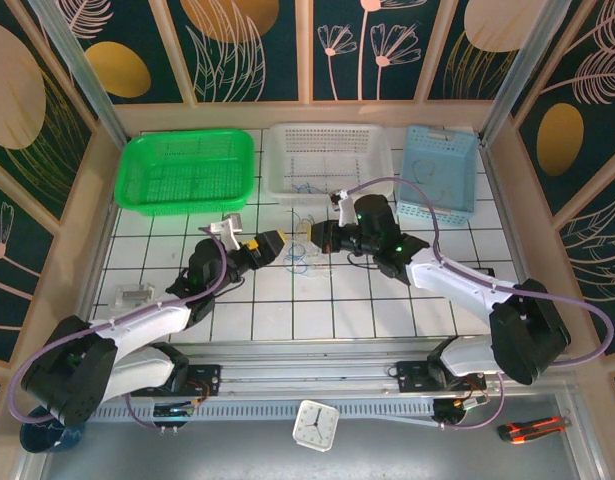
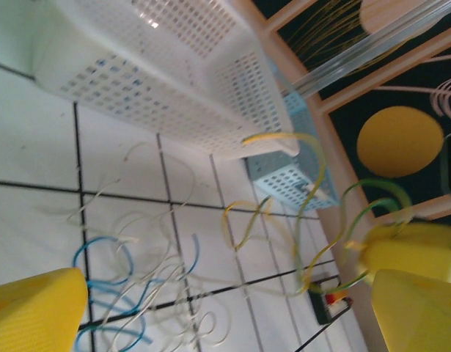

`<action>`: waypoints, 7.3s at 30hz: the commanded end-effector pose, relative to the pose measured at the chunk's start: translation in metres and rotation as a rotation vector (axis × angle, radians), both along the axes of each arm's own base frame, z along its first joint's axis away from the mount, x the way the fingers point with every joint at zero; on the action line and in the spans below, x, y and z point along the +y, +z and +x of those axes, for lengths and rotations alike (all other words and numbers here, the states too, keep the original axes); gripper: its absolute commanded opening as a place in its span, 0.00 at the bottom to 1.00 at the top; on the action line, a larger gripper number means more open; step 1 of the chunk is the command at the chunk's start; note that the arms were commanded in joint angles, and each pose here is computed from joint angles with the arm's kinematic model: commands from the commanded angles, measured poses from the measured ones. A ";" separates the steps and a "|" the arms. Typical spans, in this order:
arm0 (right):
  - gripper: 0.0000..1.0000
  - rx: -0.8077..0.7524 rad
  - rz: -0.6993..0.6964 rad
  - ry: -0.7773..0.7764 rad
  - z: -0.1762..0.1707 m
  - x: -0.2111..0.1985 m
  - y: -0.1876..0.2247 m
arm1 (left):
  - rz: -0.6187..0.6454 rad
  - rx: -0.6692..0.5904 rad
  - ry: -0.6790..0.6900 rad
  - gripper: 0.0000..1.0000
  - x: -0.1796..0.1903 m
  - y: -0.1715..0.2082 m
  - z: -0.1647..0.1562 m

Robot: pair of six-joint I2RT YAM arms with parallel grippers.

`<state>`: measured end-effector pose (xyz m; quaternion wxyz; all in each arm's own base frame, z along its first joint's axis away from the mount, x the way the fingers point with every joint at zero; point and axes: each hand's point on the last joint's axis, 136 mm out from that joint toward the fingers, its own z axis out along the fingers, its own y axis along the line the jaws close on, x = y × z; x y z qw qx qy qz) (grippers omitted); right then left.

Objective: Untangle the cables

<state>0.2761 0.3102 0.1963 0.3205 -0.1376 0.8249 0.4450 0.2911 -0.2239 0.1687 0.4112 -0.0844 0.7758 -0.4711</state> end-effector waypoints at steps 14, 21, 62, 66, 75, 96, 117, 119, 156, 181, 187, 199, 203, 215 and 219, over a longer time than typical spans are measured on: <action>0.00 -0.020 0.055 0.003 -0.005 -0.003 0.010 | -0.280 -0.064 0.016 0.89 -0.024 0.058 0.043; 0.00 -0.024 0.070 0.008 -0.007 -0.003 0.015 | -0.290 -0.044 0.011 0.84 -0.028 0.045 0.048; 0.00 0.061 0.143 -0.143 0.017 -0.027 -0.016 | -0.338 -0.085 -0.019 0.00 -0.028 0.060 0.040; 0.00 0.116 0.157 -0.194 0.027 -0.031 -0.035 | -0.360 -0.137 -0.027 0.00 -0.021 0.090 0.028; 0.00 0.213 0.181 -0.191 0.034 -0.019 -0.068 | -0.373 -0.246 -0.074 0.00 -0.019 0.154 0.014; 0.39 0.208 0.123 -0.169 0.022 -0.017 -0.077 | -0.372 -0.294 -0.148 0.00 -0.033 0.197 0.014; 0.69 0.115 0.223 -0.222 0.015 -0.052 0.031 | -0.307 -0.322 -0.147 0.00 -0.032 0.183 0.012; 0.70 0.128 0.266 -0.201 0.012 -0.045 0.038 | -0.308 -0.322 -0.148 0.00 -0.032 0.182 0.012; 0.00 0.105 0.252 -0.279 0.034 -0.067 0.037 | -0.299 -0.320 -0.090 0.00 -0.021 0.170 0.012; 0.00 -0.097 0.266 -0.594 0.099 -0.192 0.119 | -0.286 -0.293 -0.043 0.23 -0.011 0.147 0.010; 0.00 -0.112 0.273 -0.766 0.122 -0.245 0.124 | -0.251 -0.279 -0.023 0.69 -0.006 0.137 0.009; 0.00 -0.132 0.234 -1.100 0.151 -0.356 0.099 | -0.184 -0.247 0.014 0.99 0.002 0.116 0.008; 0.00 -0.146 0.229 -1.165 0.157 -0.379 0.098 | -0.175 -0.235 0.018 0.99 0.002 0.110 0.008; 0.04 -0.116 0.132 -1.234 0.190 -0.409 0.053 | -0.155 -0.210 0.017 0.99 0.001 0.100 0.011; 0.57 -0.007 0.088 -1.127 0.211 -0.395 0.023 | -0.151 -0.200 0.017 0.99 0.000 0.097 0.011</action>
